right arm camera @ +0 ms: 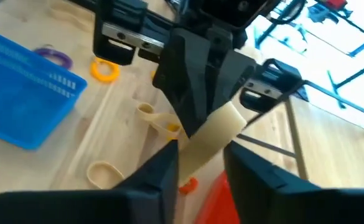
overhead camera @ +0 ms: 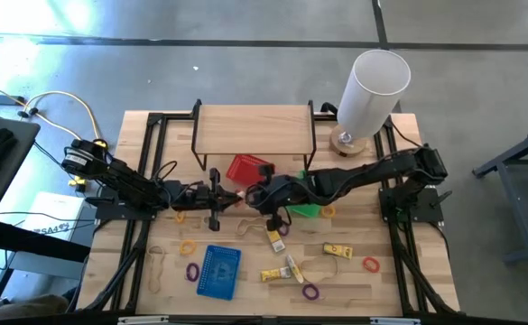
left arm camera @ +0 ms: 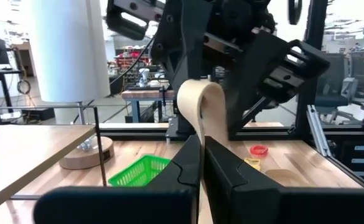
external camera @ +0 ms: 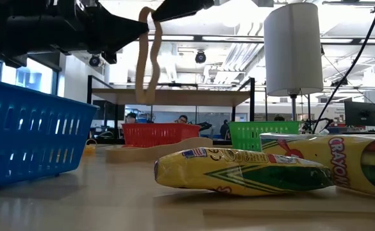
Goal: Pick & Place Office Desk Supplies
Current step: Put the brown rubber band into the blue bin
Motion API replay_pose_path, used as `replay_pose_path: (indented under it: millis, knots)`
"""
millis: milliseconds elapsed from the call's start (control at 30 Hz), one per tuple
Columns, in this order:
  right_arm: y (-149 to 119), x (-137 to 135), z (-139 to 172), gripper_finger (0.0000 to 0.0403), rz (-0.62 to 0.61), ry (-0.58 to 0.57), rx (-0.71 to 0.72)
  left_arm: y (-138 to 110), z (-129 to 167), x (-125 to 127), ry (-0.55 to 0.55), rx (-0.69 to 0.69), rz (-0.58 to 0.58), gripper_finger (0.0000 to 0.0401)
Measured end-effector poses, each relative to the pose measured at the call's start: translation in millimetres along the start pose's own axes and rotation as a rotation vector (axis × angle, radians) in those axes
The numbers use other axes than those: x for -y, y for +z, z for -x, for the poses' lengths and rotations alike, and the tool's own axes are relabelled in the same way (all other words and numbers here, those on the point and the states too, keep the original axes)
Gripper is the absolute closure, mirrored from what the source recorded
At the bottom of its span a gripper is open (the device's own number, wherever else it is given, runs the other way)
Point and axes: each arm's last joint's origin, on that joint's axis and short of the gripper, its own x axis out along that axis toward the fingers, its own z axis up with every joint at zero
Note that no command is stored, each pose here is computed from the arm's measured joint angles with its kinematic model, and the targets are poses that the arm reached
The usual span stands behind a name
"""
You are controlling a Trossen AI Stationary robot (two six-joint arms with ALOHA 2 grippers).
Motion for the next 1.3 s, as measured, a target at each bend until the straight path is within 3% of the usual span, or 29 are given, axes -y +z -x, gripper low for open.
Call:
replay_pose_path:
  millis: [233, 533, 667, 933, 1033, 1300]
  knots:
    - [-3, -16, 13, 0.0201, -0.033, -0.145, -0.124, -1, -5, 3, 0.022, -0.048, -0.014, 0.04]
    - [-11, -42, 38, 0.02, 0.001, -0.361, -0.289, 11, -28, 20, 0.083, -0.235, -0.138, 0.0401]
    - [-17, -55, 56, 0.0209, 0.007, -0.432, -0.348, 31, -35, 30, 0.097, -0.334, -0.166, 0.0401]
    - [-35, -76, 99, 0.0219, -0.084, -0.509, -0.454, 84, -38, 53, 0.104, -0.469, -0.099, 0.0401]
    - [-43, -83, 114, 0.022, -0.099, -0.535, -0.49, 105, -38, 63, 0.086, -0.583, -0.113, 0.0401]
    - [-51, -98, 143, 0.022, -0.185, -0.595, -0.495, 157, -30, 79, 0.074, -0.68, 0.012, 0.0401]
